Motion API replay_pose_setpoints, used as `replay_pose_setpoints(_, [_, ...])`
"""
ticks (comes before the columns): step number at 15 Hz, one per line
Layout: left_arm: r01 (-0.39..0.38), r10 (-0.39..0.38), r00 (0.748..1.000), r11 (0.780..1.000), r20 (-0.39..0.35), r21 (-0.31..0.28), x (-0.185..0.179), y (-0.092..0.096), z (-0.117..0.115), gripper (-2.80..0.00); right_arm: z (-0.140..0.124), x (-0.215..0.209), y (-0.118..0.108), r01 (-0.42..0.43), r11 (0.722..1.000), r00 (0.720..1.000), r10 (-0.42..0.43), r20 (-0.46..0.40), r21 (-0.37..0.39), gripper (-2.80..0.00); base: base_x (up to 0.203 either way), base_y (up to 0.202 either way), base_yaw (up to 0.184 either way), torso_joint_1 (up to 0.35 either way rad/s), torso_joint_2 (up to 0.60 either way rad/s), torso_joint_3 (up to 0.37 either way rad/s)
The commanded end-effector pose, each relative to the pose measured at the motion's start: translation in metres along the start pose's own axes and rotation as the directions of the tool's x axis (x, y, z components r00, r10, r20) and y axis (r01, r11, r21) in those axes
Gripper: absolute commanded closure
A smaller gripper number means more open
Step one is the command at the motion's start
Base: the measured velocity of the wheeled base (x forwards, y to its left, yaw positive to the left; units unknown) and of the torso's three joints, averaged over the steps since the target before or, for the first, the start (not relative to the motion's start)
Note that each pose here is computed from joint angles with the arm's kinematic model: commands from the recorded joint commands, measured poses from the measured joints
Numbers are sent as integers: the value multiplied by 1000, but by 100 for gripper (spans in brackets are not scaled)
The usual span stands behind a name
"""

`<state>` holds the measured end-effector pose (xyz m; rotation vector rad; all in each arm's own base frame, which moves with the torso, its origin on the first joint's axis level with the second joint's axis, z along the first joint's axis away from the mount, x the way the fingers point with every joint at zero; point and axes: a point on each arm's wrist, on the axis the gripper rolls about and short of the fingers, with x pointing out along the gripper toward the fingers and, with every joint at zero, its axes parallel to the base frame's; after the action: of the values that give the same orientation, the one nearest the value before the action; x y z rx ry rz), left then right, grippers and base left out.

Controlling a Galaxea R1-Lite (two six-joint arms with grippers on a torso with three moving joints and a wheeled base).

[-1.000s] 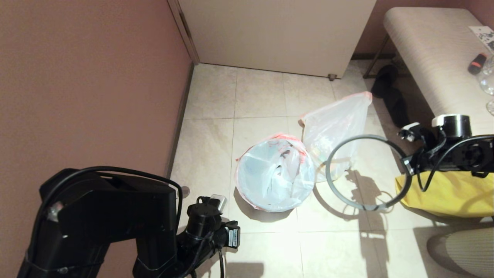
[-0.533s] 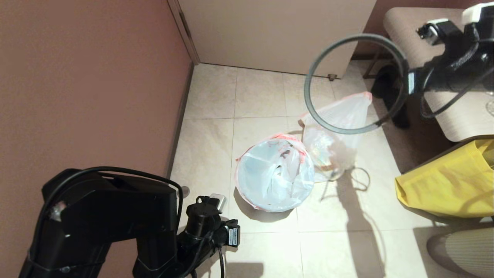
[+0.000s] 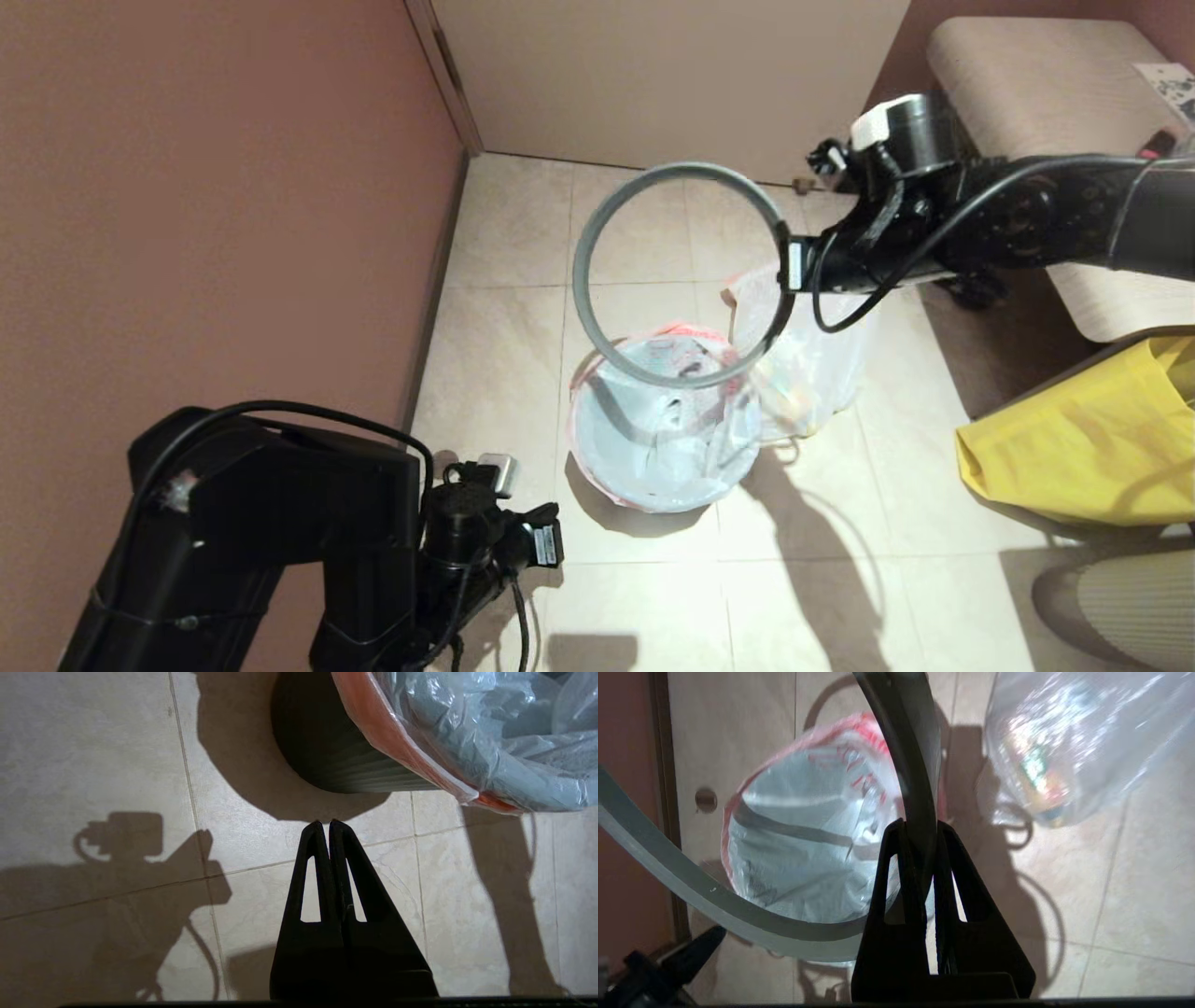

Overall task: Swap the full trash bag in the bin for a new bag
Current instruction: Place the trash can ring on the trash can

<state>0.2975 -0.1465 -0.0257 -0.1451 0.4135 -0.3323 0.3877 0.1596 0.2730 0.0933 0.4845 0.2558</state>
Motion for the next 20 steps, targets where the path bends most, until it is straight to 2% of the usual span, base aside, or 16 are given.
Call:
replay_pose_setpoints(1, [1,0,999,1000,50,-19,2,3,5,0,-20,25,5,3,1000,997,-3,-73,-2,0,0,0,0,0,0,0])
replay_pose_setpoints(3, [-12,15,997,999,72,-45,4,9,11,0,-37,39,3,37,999,986,-36,-165,0,0,0,0,0,0,0,0])
replay_pose_setpoints(5, [-10,14,998,999,69,-50,5,8,9,0,-55,51,3,76,995,963,-54,-263,72,0,0,0,0,0,0,0])
replay_pose_setpoints(11, [-13,15,998,999,63,-43,6,8,7,0,-97,92,-2,136,984,915,-79,-396,118,0,0,0,0,0,0,0])
replay_pose_setpoints(16, [-12,15,998,999,59,-39,6,8,6,0,-115,101,-1,135,981,890,-58,-453,139,0,0,0,0,0,0,0])
replay_pose_setpoints(20, [-13,15,998,999,53,-36,7,7,4,0,-125,116,-1,134,981,889,-56,-455,141,0,0,0,0,0,0,0])
